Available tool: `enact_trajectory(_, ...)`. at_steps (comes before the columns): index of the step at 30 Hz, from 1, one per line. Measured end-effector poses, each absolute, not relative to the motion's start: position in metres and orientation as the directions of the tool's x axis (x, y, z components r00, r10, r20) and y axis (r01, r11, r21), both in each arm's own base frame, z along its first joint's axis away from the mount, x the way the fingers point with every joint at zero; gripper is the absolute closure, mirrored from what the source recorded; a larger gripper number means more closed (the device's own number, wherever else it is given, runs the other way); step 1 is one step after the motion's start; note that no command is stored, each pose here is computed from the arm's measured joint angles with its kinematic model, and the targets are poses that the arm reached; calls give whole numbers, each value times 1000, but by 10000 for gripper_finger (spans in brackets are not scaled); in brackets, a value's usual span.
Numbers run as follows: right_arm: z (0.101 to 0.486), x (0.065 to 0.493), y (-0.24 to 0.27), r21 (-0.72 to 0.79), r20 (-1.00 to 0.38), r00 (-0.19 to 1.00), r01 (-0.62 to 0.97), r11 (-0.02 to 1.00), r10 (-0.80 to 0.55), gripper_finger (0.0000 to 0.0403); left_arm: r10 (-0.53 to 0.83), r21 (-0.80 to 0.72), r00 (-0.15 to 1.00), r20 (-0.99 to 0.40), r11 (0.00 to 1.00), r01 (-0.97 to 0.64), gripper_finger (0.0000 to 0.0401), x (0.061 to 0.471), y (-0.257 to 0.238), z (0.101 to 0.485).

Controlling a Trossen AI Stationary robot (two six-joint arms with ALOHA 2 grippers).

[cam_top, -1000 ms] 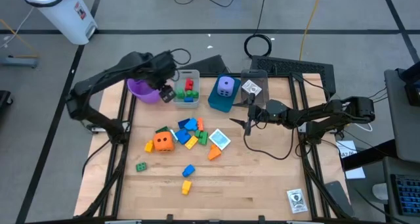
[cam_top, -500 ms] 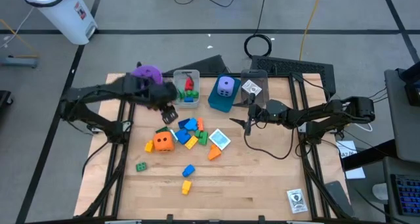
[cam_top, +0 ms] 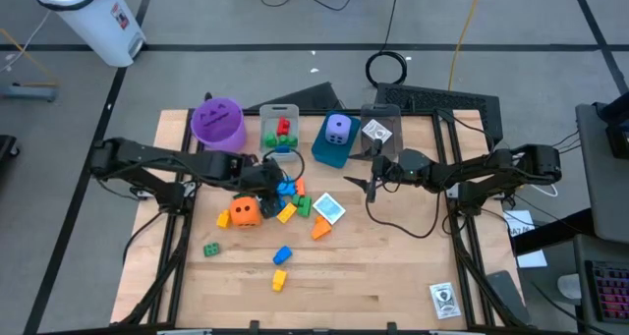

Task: Pick & Place Toys
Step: Put the dark blue game piece into the gray bin

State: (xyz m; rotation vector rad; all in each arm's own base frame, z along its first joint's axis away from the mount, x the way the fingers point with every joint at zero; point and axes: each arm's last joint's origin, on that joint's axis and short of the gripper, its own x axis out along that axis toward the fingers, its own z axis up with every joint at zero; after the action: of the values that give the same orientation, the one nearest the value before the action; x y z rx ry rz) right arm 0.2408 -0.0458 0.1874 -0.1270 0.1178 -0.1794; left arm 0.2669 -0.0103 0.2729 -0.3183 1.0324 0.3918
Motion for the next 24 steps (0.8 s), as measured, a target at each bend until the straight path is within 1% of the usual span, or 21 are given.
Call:
enact_trajectory(3, 187, 241, -46, -136, -105, 977, 170, 976, -185, 115, 172, -61, 403, -899, 862, -504, 171, 263, -7, 258)
enact_trajectory(7, 188, 241, -46, -137, -103, 977, 171, 976, -185, 115, 203, -57, 352, -914, 793, -606, 171, 257, 5, 241)
enact_trajectory(9, 188, 241, -46, -139, -102, 977, 170, 976, -185, 115, 213, -43, 333, -919, 783, -621, 171, 254, 11, 231)
enact_trajectory(15, 188, 241, -46, -141, -102, 977, 170, 975, -185, 115, 239, -3, 364, -900, 832, -554, 171, 252, 27, 208)
enact_trajectory(24, 188, 241, -46, -141, -102, 977, 170, 975, -185, 115, 269, 23, 376, -887, 837, -546, 171, 246, 43, 191)
